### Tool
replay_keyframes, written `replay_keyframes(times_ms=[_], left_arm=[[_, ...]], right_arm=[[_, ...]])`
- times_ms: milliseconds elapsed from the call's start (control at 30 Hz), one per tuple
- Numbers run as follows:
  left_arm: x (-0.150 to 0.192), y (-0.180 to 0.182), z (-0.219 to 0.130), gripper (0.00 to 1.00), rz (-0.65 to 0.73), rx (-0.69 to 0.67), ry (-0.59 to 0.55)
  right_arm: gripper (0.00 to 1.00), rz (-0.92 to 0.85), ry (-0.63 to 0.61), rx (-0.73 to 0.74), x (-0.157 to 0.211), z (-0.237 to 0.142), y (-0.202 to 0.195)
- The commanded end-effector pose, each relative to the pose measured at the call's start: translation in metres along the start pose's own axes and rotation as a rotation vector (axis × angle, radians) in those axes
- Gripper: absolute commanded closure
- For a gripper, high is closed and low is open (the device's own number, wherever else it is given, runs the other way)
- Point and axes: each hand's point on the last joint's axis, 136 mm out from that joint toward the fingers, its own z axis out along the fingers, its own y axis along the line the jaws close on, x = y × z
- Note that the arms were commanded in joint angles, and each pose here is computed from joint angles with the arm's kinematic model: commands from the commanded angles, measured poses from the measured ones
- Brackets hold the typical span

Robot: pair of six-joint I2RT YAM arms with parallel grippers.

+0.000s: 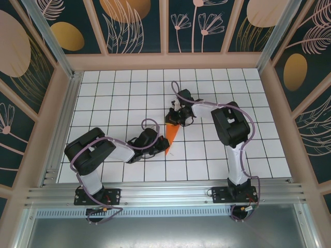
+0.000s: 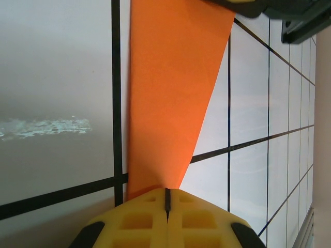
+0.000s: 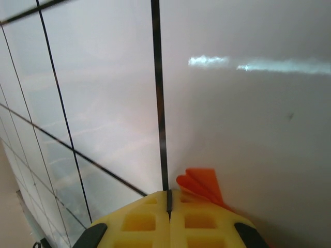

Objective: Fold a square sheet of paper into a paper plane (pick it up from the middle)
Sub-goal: Fold the wing for the fifth time at the center of the table, then turn over a paper plane at the center of the table.

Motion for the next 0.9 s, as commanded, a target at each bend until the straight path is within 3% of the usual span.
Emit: replay_keyframes(times_ms=[0,233,333,600,700,867], left_arm=[[0.073,0.099,-0.015,1.0,-0.043,-0.333,0.255],[0.065,0.089,-0.012,1.0,-0.024,-0.321,0.24],[0.053,0.068,-0.011,1.0,0.01,-0.289,0.212],[-0.004,-0.022,-0.029,0.65,0.167,-0.171,0.051],[-0.019,-0.03,-0.042,0.54,0.224,-0.214,0.002],[-0.036,-0.022,-0.061,0.39,0.322,-0.362,-0.054]], right_arm=[[0.96,-0.039,-0.218,0.091,-0.066,-0.021,-0.02],[0.93,-0.093,-0.242,0.027,-0.064,-0.049,0.013],[0.8,-0.1,-0.278,0.021,-0.048,-0.076,0.021],[0.47,-0.056,-0.398,0.074,0.007,-0.136,0.003],[0.4,-0.037,-0.457,0.118,0.021,-0.154,-0.01],[0.13,-0.013,-0.538,0.132,0.036,-0.178,-0.02]])
